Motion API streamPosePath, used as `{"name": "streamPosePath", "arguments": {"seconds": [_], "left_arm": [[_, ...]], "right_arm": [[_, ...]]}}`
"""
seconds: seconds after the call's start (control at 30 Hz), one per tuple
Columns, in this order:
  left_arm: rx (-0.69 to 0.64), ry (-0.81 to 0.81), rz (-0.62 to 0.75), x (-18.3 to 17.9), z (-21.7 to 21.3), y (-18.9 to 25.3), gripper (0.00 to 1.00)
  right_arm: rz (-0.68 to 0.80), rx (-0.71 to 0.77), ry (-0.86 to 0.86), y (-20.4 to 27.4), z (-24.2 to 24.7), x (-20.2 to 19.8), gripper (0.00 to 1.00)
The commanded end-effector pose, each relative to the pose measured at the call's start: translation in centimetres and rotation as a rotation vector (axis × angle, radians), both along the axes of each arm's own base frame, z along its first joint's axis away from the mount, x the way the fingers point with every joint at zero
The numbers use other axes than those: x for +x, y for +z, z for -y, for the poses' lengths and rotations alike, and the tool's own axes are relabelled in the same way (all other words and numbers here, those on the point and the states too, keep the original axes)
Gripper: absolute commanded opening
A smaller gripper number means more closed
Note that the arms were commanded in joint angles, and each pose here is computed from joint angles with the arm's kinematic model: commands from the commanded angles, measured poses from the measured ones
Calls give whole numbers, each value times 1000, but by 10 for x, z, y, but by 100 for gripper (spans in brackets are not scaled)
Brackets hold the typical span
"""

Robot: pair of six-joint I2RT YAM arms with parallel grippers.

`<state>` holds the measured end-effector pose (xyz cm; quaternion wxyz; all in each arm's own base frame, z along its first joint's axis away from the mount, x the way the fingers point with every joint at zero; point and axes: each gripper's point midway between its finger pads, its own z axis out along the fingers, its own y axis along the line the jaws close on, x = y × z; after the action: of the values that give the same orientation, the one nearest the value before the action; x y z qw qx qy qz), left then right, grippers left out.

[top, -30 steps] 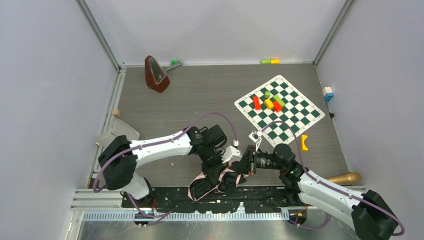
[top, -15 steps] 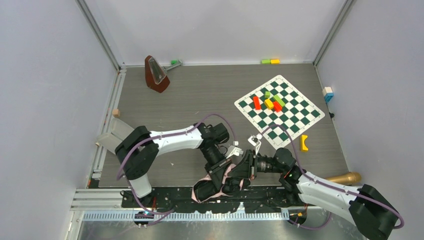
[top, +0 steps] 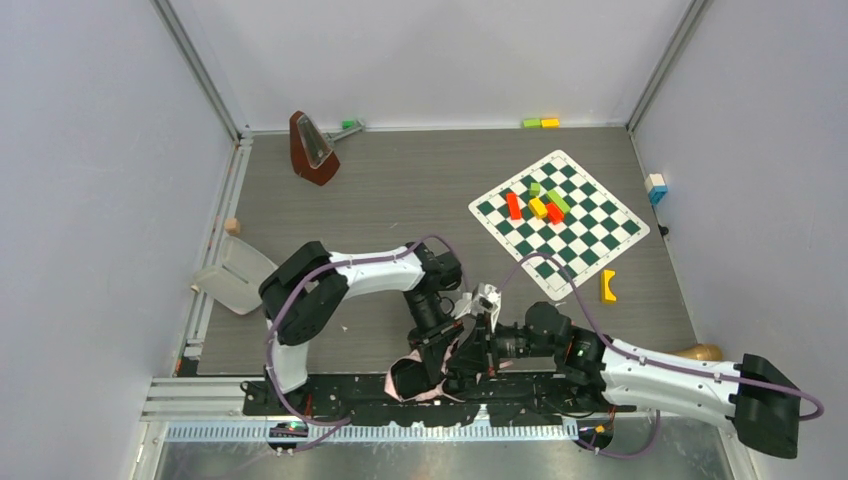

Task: Put away the umbrella

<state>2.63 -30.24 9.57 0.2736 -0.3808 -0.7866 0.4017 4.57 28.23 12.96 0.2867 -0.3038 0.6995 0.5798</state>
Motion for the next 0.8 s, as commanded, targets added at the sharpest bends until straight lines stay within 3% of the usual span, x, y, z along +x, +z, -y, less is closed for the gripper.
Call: {"name": "streamPosePath", "arguments": {"seconds": [0.0, 0.2, 0.4, 0.77], "left_arm": [[-82, -8, 60, 33, 17, 8, 0], [-150, -53, 31, 41, 15, 19, 0], [-118, -71, 19, 50, 19, 15, 0], [-53, -181, 77, 65, 7, -7, 0]], "right_arm": [[232, 117, 159, 60, -19, -31, 6], [383, 117, 215, 63, -24, -48, 6], [465, 65, 310, 78, -44, -55, 6], [502, 9, 516, 84, -50, -96, 6]]}}
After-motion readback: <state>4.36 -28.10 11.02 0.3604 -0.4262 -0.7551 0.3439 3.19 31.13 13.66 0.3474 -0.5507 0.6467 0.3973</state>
